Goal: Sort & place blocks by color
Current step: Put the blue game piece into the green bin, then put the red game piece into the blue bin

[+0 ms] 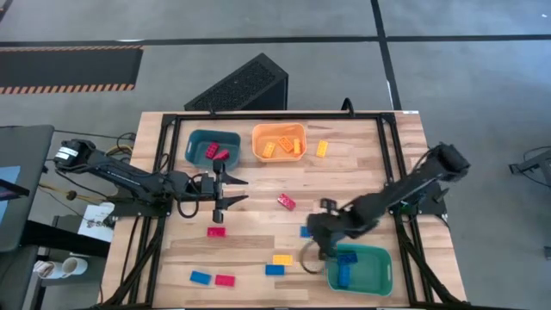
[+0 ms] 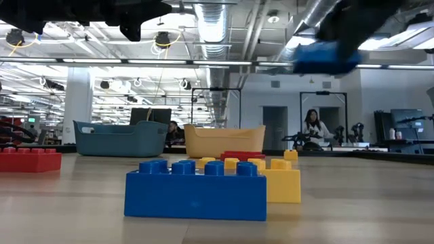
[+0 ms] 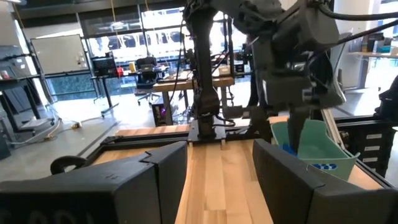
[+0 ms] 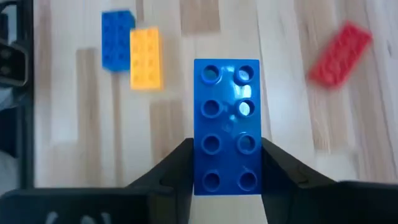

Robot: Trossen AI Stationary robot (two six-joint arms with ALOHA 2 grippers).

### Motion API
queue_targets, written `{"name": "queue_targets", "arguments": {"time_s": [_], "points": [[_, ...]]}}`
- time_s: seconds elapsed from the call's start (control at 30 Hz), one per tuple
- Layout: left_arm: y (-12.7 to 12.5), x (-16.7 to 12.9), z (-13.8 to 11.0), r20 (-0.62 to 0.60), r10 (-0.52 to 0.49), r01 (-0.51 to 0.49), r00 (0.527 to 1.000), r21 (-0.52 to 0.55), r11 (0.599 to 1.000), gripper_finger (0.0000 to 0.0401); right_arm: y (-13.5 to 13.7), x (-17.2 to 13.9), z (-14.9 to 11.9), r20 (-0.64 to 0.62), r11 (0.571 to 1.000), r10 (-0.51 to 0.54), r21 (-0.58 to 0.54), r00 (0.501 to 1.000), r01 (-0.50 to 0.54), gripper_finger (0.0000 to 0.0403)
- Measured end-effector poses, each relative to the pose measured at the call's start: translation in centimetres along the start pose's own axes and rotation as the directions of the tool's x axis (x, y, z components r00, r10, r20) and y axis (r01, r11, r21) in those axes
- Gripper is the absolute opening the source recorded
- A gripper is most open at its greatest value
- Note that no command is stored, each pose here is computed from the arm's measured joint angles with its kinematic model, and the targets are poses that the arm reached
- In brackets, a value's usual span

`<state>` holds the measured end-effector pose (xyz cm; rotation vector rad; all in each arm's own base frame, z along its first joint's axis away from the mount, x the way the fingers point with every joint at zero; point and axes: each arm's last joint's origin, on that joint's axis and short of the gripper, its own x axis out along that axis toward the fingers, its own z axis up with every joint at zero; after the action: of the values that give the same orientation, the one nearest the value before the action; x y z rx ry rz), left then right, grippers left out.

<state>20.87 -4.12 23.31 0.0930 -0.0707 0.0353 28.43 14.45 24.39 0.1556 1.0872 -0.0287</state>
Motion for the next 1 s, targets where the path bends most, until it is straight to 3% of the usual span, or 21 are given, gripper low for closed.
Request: {"name": "queue_targets", "arguments": {"time_s": [0.2,0.4,0.73,1.0], "points": [[0.0,0.0,0.0,0.004,0.000,0.000,1.000,-0.001,1.000,0.0173,2.9,-3.6,-4.0,-0.070,0.986,0.037,0.167,0.997,-0.024,0.0157],[0.0,0.0,0.2,0.025,0.003,-0.003,1.000,-0.007,1.000,0.0173,6.1,-3.3,-7.0,-0.120,0.966,0.049,0.256,0.992,-0.017,0.0143],[0.0,0.0,0.5,0.041,-0.016,0.017,0.999,-0.017,1.000,0.0173,7.6,-1.2,-9.4,-0.210,0.943,-0.045,0.315,0.977,0.111,0.0266],[-0.2,0.0,0.3,0.019,-0.073,0.074,0.997,-0.042,0.996,0.0173,6.7,-2.7,-8.3,-0.120,0.946,-0.049,0.312,0.992,0.085,0.0296]]}}
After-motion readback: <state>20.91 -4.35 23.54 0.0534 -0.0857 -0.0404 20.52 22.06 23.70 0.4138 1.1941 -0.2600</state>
